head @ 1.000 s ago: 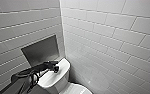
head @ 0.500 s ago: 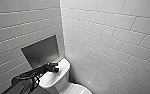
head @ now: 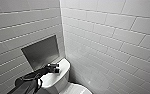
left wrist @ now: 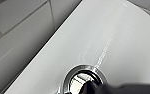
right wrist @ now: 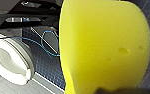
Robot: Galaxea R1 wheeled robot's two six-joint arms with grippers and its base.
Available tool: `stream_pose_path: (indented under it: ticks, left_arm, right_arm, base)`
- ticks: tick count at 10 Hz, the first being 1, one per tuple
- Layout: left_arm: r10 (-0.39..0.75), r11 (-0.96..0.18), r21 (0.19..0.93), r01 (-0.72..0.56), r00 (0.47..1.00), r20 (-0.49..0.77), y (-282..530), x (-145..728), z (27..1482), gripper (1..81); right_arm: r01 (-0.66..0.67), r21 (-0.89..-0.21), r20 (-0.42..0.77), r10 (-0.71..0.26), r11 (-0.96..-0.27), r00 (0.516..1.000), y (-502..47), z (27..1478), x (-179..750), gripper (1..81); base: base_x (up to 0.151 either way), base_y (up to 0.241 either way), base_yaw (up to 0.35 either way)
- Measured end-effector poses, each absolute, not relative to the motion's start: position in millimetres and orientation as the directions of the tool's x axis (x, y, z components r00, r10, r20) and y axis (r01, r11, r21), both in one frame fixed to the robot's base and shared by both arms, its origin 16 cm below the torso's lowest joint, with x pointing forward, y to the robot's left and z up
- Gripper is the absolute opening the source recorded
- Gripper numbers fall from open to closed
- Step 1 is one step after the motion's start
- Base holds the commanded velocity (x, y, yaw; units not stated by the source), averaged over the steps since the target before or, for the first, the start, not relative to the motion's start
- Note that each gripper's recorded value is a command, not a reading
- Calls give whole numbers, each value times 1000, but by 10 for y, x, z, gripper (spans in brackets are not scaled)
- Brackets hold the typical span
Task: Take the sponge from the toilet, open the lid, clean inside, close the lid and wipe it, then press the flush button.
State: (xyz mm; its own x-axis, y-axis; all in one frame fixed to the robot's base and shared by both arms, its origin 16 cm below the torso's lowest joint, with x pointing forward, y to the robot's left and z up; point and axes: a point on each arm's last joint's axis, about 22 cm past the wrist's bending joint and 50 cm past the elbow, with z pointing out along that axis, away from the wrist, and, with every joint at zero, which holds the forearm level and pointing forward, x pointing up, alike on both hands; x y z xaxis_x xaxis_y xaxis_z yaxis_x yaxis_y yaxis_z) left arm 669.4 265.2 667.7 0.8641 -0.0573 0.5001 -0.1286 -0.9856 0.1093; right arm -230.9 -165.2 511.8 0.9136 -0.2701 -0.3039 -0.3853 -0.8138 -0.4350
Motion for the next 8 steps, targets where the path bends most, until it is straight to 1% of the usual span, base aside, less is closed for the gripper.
stream_pose_path:
  ticks: [3,5,6,8]
  left_arm:
    - [-58,-986,109,-128,865,498,2659,6698,6686,10]
    - [-64,-986,106,-128,882,468,2667,6704,6741,10]
    - [-60,-986,111,-122,892,449,2661,6732,6818,10]
    - [-27,-985,145,-99,901,432,2634,6842,7028,10]
  right_arm:
    - [-386,-435,-304,-270,-814,914,-1652,5116,-2306,10]
    - [-385,-435,-303,-271,-814,914,-1652,5116,-2301,10]
    - [-386,-436,-304,-271,-813,914,-1647,5117,-2301,10]
    - [-386,-436,-299,-274,-813,914,-1648,5115,-2289,10]
  base:
    - [0,0,0]
    - [0,0,0]
    - [0,0,0]
    - [0,0,0]
